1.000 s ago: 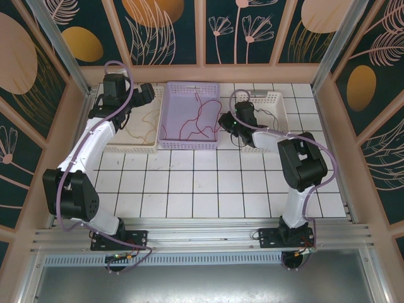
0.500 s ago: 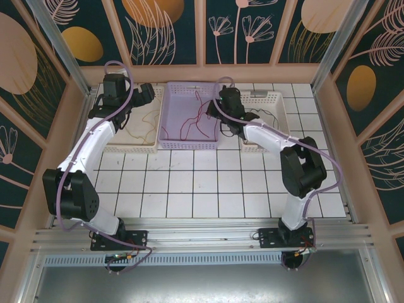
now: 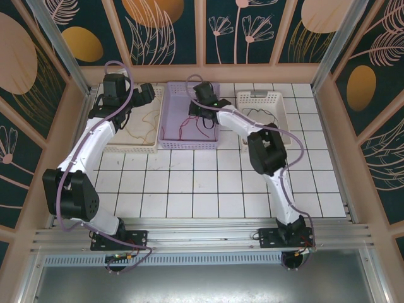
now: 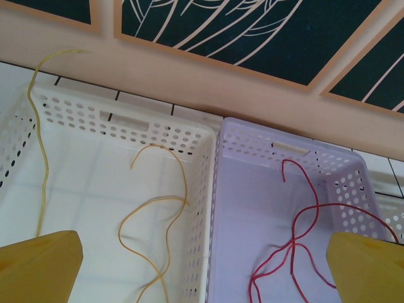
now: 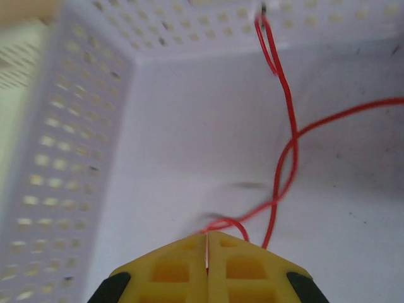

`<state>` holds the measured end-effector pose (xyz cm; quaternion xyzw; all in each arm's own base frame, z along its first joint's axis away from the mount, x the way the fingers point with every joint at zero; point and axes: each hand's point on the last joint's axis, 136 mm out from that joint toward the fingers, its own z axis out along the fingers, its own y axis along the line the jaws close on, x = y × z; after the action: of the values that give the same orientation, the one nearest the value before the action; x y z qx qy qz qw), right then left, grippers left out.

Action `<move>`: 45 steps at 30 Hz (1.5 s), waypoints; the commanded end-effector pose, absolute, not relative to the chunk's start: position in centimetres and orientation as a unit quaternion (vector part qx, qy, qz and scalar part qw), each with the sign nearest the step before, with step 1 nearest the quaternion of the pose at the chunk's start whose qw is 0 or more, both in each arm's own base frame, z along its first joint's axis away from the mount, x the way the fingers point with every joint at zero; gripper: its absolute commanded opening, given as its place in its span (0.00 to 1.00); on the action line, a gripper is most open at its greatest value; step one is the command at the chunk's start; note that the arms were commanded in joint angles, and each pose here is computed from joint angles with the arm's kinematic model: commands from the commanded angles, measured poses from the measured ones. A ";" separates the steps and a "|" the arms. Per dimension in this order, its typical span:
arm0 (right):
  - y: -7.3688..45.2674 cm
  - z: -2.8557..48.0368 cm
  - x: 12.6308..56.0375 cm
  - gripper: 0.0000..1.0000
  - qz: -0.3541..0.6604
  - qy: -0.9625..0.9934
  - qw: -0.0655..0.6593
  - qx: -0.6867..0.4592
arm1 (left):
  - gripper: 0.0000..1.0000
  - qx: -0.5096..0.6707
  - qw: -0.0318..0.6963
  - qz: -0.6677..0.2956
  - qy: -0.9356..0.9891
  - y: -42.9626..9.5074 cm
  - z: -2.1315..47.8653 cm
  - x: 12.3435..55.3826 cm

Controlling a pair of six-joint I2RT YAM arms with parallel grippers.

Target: Untangle the cables

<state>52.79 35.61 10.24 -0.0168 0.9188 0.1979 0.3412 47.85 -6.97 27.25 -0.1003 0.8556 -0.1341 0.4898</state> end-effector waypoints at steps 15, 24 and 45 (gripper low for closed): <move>33.7 18.8 52.4 0.64 0.115 0.915 0.376 -0.088 | 0.98 -0.098 0.495 -0.146 0.851 -7.1 28.2 48.0; 24.1 17.0 52.7 0.62 0.107 0.927 0.358 -0.012 | 0.98 -0.097 0.495 -0.148 0.850 -7.1 28.3 48.0; 26.2 10.3 53.4 0.48 0.168 0.940 0.298 -0.005 | 0.98 -0.097 0.494 -0.148 0.851 -7.2 28.1 48.0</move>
<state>52.79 25.70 9.70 -0.0132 0.9452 0.1499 0.2897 47.79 -7.29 27.24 -0.0955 0.8562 -0.1418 0.4875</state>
